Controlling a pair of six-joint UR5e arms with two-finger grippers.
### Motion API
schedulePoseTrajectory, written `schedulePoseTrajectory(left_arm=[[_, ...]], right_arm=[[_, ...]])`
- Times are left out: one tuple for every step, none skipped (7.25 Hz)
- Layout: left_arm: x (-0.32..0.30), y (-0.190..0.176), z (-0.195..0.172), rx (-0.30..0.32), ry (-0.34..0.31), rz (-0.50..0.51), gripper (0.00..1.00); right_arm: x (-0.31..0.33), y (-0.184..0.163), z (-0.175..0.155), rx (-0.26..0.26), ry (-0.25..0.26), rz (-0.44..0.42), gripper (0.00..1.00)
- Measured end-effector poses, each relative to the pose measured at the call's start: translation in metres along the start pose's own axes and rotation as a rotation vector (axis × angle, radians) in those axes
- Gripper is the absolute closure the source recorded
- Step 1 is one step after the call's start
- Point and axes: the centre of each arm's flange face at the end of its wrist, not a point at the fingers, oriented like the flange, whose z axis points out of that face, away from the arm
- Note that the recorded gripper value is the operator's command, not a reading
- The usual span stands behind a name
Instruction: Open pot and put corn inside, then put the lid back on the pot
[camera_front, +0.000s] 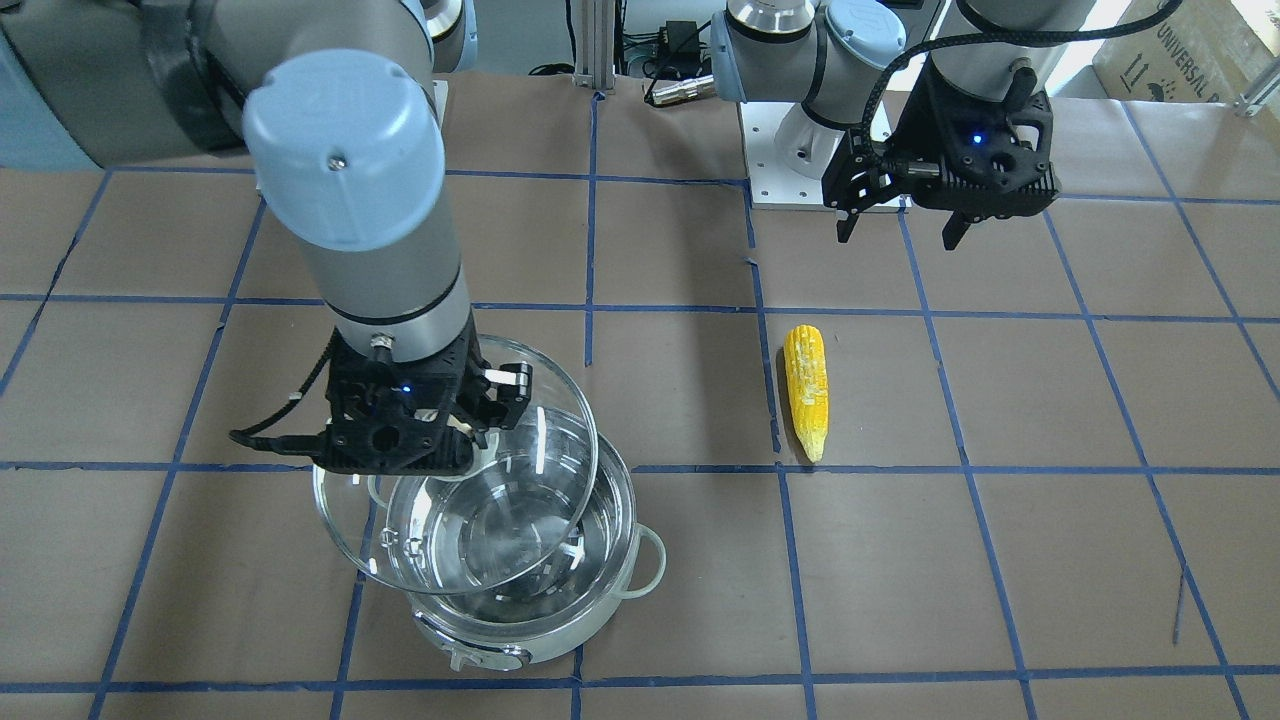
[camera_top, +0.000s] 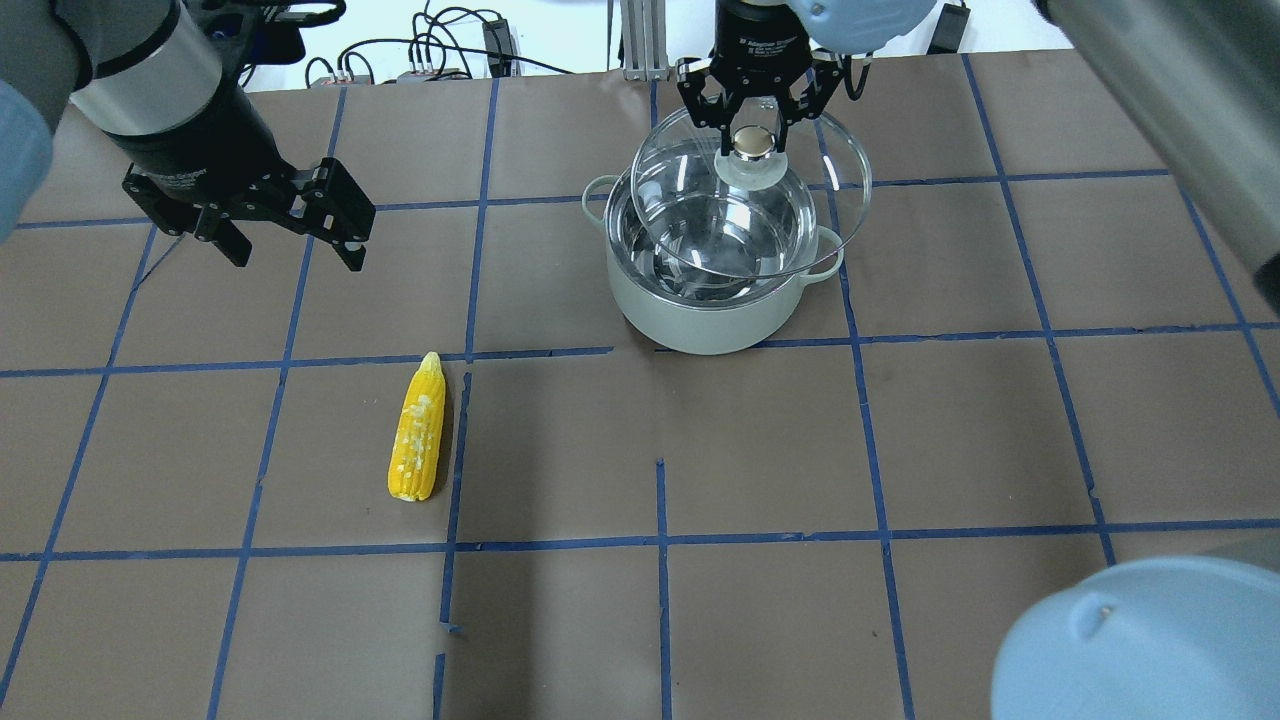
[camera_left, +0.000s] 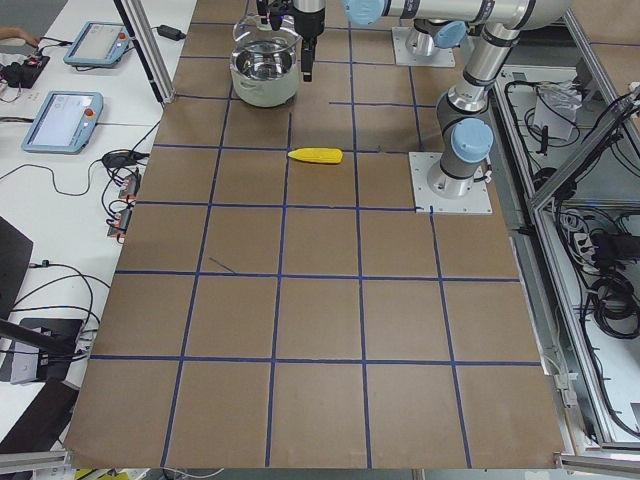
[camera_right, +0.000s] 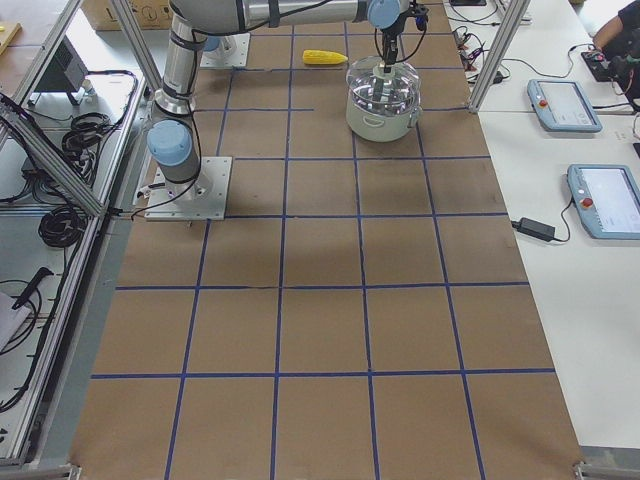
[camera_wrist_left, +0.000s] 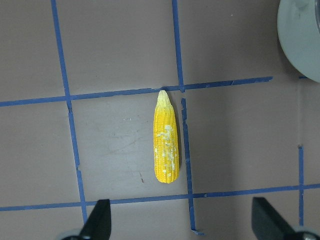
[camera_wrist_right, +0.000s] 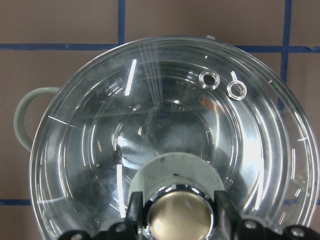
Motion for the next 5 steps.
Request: schedulePoseTrajectory(left_arm=[[-0.003, -0.001, 0.019, -0.034, 0.007, -0.003, 0.00], [-0.006, -0.001, 0.048, -0.072, 0.016, -0.010, 0.00], [-0.007, -0.001, 0.083, -0.093, 0.022, -0.013, 0.00], [-0.008, 0.000, 0.122, -0.098, 0.024, -0.006, 0.00], [-0.007, 0.001, 0.160, -0.093, 0.022, 0.007, 0.00]], right_arm=[[0.026, 0.003, -0.023, -0.009, -0.003, 0.007, 0.68], [0.054, 0.011, -0.045, -0.014, -0.006, 0.020, 0.68], [0.078, 0.020, -0.062, -0.019, -0.008, 0.034, 0.68], [0.096, 0.026, -0.069, -0.027, -0.008, 0.039, 0.68], [0.107, 0.030, -0.067, -0.040, -0.007, 0.034, 0.68]])
